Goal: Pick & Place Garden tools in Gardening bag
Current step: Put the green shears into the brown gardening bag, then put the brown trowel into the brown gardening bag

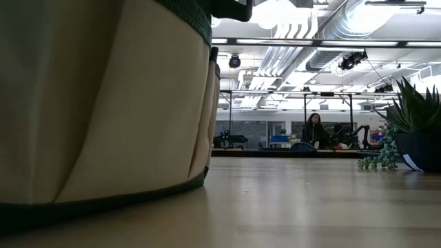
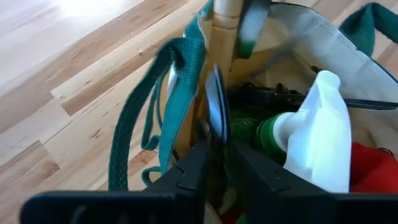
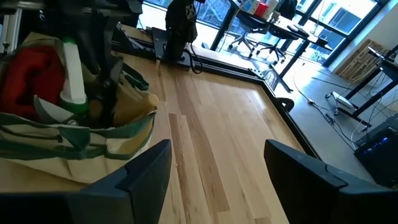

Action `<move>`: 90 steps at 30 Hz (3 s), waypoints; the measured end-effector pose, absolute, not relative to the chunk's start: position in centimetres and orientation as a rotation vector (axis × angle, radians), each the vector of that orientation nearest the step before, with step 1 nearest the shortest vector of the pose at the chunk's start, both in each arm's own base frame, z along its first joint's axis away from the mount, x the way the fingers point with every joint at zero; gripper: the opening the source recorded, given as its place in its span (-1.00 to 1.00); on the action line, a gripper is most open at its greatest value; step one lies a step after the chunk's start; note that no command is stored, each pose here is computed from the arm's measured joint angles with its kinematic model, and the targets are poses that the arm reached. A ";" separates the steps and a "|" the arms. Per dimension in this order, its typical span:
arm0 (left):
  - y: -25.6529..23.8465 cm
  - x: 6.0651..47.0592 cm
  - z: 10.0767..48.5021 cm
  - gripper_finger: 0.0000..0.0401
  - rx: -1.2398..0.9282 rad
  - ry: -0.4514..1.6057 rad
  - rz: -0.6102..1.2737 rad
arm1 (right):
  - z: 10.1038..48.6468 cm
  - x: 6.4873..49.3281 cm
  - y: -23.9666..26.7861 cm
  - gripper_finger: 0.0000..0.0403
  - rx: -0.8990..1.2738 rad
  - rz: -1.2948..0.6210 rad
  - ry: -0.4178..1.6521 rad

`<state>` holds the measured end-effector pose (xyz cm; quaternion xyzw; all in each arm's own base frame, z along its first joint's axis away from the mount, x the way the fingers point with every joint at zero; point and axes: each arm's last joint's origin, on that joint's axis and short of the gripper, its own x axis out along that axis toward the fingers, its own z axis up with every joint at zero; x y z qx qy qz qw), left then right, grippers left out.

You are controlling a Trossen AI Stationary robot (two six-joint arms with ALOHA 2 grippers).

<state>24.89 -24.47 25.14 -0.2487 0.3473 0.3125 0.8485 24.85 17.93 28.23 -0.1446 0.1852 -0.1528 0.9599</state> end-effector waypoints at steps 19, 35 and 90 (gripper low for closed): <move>-24.9 25.3 26.4 0.07 -0.507 0.732 0.606 | 28.2 25.0 17.7 0.23 -0.289 -0.319 0.381; -24.0 24.1 33.5 0.20 -0.437 0.886 0.588 | 28.1 25.4 17.1 0.23 -0.280 -0.316 0.397; -21.0 23.4 17.5 0.18 -0.983 1.528 0.998 | 27.9 25.7 17.2 0.23 -0.214 -0.195 0.438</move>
